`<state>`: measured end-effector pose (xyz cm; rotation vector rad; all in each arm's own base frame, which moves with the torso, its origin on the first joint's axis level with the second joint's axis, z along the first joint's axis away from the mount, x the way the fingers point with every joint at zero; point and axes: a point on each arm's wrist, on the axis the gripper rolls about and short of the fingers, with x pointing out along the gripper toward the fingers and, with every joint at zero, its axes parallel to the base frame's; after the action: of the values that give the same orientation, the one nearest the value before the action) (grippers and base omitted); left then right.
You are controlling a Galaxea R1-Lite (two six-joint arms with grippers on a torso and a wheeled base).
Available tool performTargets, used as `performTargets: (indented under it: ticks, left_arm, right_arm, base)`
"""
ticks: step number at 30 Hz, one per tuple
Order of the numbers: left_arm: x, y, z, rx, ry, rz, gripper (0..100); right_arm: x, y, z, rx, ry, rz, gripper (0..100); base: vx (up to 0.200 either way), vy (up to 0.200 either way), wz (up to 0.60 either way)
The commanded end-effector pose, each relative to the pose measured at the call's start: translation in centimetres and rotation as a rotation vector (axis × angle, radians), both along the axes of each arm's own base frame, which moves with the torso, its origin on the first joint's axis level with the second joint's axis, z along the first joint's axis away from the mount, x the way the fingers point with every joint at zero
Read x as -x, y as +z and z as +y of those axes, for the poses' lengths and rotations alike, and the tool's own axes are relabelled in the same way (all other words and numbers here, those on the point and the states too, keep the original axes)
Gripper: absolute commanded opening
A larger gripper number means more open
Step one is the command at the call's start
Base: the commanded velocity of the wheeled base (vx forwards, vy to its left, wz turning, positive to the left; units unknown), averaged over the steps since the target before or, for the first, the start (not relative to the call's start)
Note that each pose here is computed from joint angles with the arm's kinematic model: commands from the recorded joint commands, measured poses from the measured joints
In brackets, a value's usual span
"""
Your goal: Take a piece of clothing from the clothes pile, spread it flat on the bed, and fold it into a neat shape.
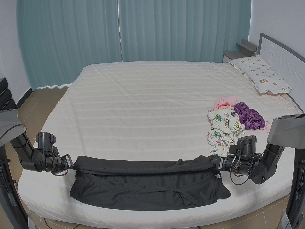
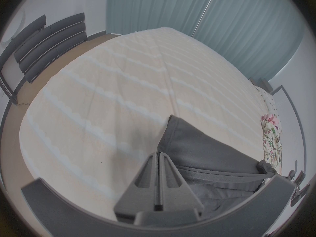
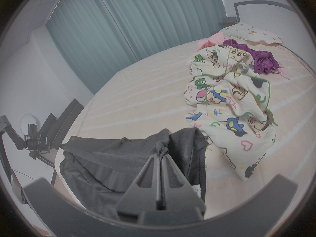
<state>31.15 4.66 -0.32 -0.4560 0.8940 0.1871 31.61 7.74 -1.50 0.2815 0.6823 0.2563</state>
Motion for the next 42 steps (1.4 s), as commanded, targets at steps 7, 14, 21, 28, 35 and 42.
performTargets:
  ticks: [7,14,21,28,35,42]
  left_arm:
    - [0.6,-2.3,-0.1,0.011,-0.001,0.083,0]
    - [1.3,-3.0,-0.2,0.002,-0.024,0.12,0]
    - [1.5,-3.0,-0.3,-0.005,-0.028,0.124,100]
    - [1.7,-2.2,0.6,0.019,0.026,0.104,100]
    - [0.9,0.7,2.2,0.198,0.179,-0.009,100]
    - [-0.5,1.3,1.5,0.307,0.261,-0.039,100]
  right_arm:
    - [0.8,-2.4,0.3,0.041,0.033,0.075,0]
    - [1.4,-3.2,0.7,0.051,0.05,0.106,100]
    - [0.9,-1.6,0.8,0.012,0.037,0.03,100]
    - [0.3,1.2,1.1,-0.089,-0.012,-0.029,100]
    - [-1.1,0.2,2.6,-0.136,-0.003,-0.017,100]
    - [-1.9,-2.9,2.9,-0.113,-0.006,0.073,100]
  base:
    - [0.0,0.0,0.0]
    - [0.0,0.0,0.0]
    - [0.0,0.0,0.0]
    - [0.0,0.0,0.0]
    - [0.0,0.0,0.0]
    - [0.0,0.0,0.0]
